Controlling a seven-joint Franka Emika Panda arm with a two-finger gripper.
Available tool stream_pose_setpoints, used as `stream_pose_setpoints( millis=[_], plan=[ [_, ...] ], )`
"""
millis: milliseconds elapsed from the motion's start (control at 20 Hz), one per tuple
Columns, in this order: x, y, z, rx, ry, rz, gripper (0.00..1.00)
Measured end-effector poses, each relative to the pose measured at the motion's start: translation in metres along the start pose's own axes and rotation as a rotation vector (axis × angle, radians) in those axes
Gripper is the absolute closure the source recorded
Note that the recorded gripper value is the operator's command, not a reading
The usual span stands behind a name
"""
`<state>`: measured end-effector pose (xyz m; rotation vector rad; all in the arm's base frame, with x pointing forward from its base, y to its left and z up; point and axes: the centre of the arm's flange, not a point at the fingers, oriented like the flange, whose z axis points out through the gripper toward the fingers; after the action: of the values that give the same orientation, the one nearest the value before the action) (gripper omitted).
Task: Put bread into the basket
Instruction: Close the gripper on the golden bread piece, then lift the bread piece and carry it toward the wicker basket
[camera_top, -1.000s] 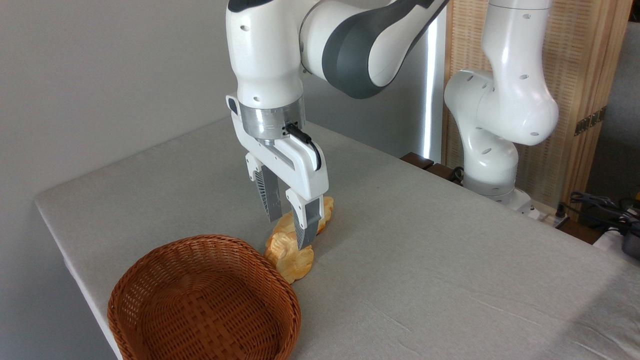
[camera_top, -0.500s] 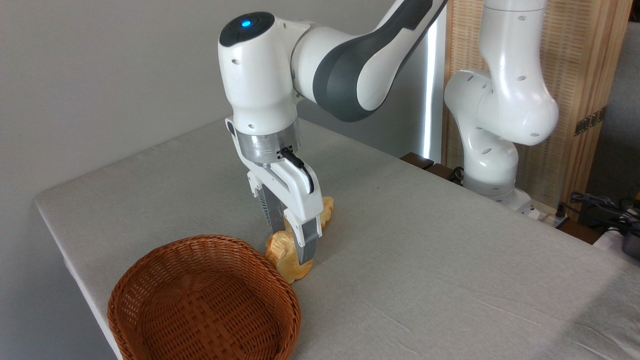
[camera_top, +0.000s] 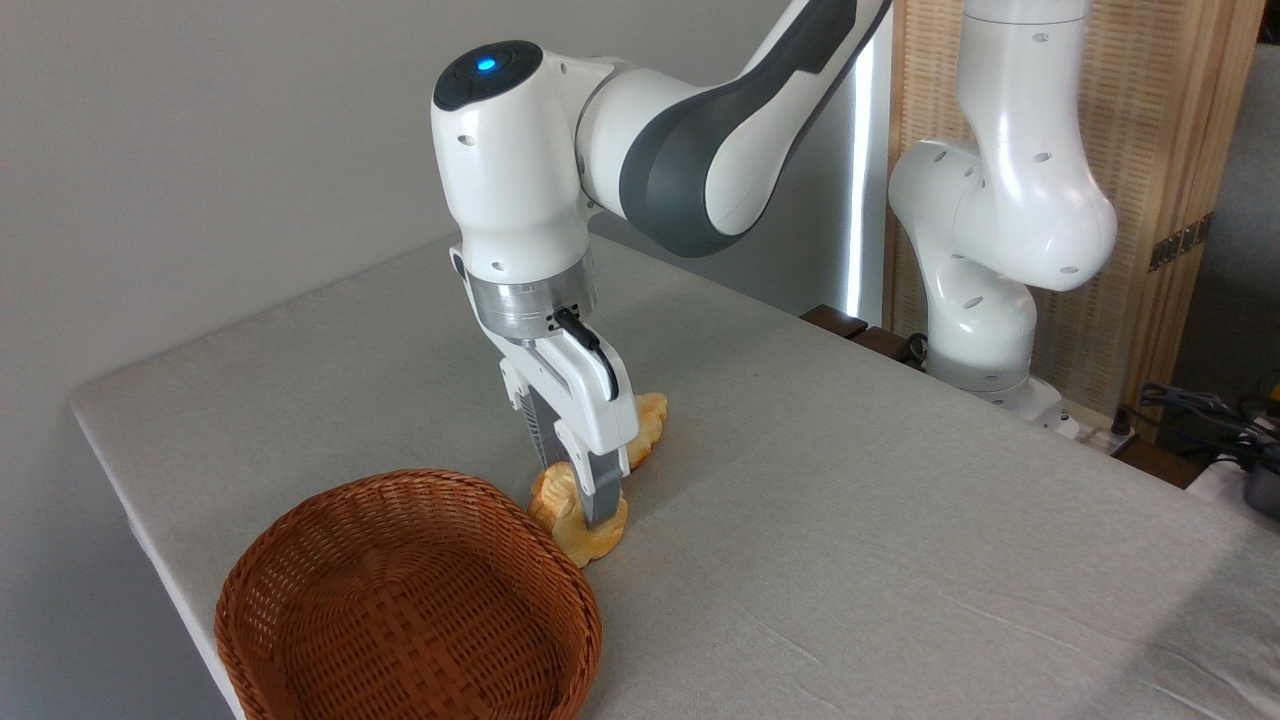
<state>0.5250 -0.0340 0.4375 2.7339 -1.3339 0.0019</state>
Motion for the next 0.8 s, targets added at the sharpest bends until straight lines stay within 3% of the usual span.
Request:
stream_pose_setpoints(
  millis=[550,800],
  plan=[
    [-0.001,0.002,-0.004,-0.011,-0.007,0.008,0.63],
    [-0.002,0.000,-0.041,0.000,0.011,0.006,0.63]
  ],
)
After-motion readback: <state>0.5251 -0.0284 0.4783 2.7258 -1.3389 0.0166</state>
